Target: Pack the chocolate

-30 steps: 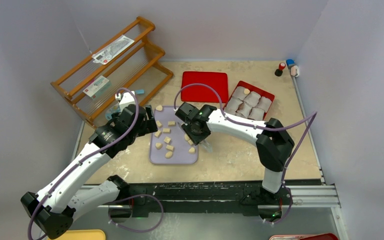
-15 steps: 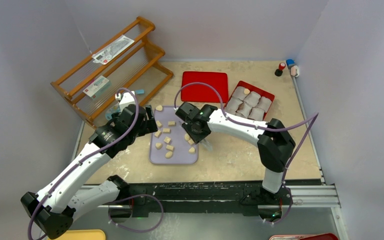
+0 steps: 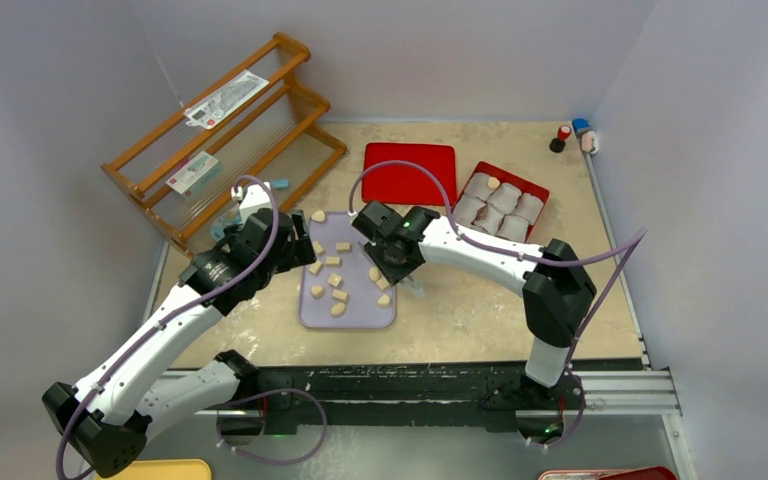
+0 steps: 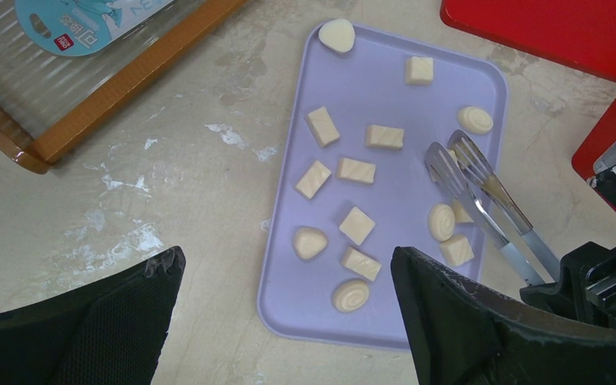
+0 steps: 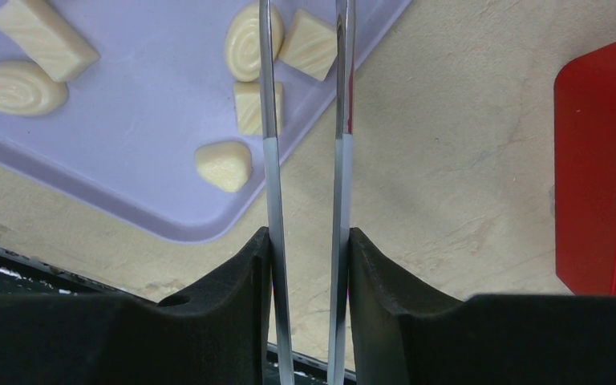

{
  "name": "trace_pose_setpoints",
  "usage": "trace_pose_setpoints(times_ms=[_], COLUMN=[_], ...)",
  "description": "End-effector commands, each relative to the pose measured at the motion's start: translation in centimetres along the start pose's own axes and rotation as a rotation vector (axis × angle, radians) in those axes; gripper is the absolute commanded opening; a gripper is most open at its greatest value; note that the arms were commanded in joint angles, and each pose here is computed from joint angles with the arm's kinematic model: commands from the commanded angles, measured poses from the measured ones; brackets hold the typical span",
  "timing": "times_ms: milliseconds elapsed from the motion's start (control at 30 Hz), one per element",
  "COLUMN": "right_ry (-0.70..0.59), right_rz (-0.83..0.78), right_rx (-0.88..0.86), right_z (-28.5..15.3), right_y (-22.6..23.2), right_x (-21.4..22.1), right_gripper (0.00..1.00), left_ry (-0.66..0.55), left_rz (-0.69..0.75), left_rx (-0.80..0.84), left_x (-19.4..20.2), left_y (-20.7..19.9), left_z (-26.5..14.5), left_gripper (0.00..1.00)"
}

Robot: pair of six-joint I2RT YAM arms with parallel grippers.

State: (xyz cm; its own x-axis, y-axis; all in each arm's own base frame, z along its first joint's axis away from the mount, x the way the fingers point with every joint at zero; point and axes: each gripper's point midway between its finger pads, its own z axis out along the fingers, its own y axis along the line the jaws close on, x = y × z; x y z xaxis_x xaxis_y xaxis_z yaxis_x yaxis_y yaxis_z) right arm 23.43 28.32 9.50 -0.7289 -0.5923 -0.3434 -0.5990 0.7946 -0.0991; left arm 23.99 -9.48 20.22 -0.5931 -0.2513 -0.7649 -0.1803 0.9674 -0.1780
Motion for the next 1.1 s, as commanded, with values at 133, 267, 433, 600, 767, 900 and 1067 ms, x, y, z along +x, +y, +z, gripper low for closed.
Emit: trace_pose_setpoints(times_ms=[133, 267, 433, 600, 767, 900, 1067], right_ry=[-0.116, -0.101, -0.035, -0.03, -0.016, -0.011, -0.01], right_rz=[0.007, -0.001, -0.018, -0.012, -0.019, -0.019, -0.018], right_rx=[-0.01, -0.001, -0.004, -0.009, -0.01, -0.016, -0.016], right_z=[-3.6, -3.1, -1.6, -1.0, -0.5, -0.3, -0.2], right_y=[-0.2, -0.3, 0.0, 0.2, 0.2, 0.4, 0.4], right_x=[-2.7, -2.4, -1.1, -0.6, -0.3, -0.1, 0.0], right_gripper=[0.0, 0.0, 0.06, 0.34, 0.43, 0.47, 0.46], left_ry=[-0.018, -0.015, -0.015, -0.013, -0.016, -0.017, -0.018], left_rz=[-0.011, -0.007, -0.003, 0.0, 0.002, 0.005, 0.002], left_rx=[0.014, 0.013, 0.013, 0.012, 0.014, 0.011, 0.012], left_x=[-0.5, -0.5, -0.5, -0.5, -0.6, -0.7, -0.8], left_y=[-0.5, -0.6, -0.6, -0.6, -0.7, -0.6, -0.6], left_z=[0.1, 0.3, 0.3, 0.3, 0.3, 0.2, 0.2], left_gripper=[1.0, 1.0, 1.0, 1.0, 1.0, 1.0, 1.0])
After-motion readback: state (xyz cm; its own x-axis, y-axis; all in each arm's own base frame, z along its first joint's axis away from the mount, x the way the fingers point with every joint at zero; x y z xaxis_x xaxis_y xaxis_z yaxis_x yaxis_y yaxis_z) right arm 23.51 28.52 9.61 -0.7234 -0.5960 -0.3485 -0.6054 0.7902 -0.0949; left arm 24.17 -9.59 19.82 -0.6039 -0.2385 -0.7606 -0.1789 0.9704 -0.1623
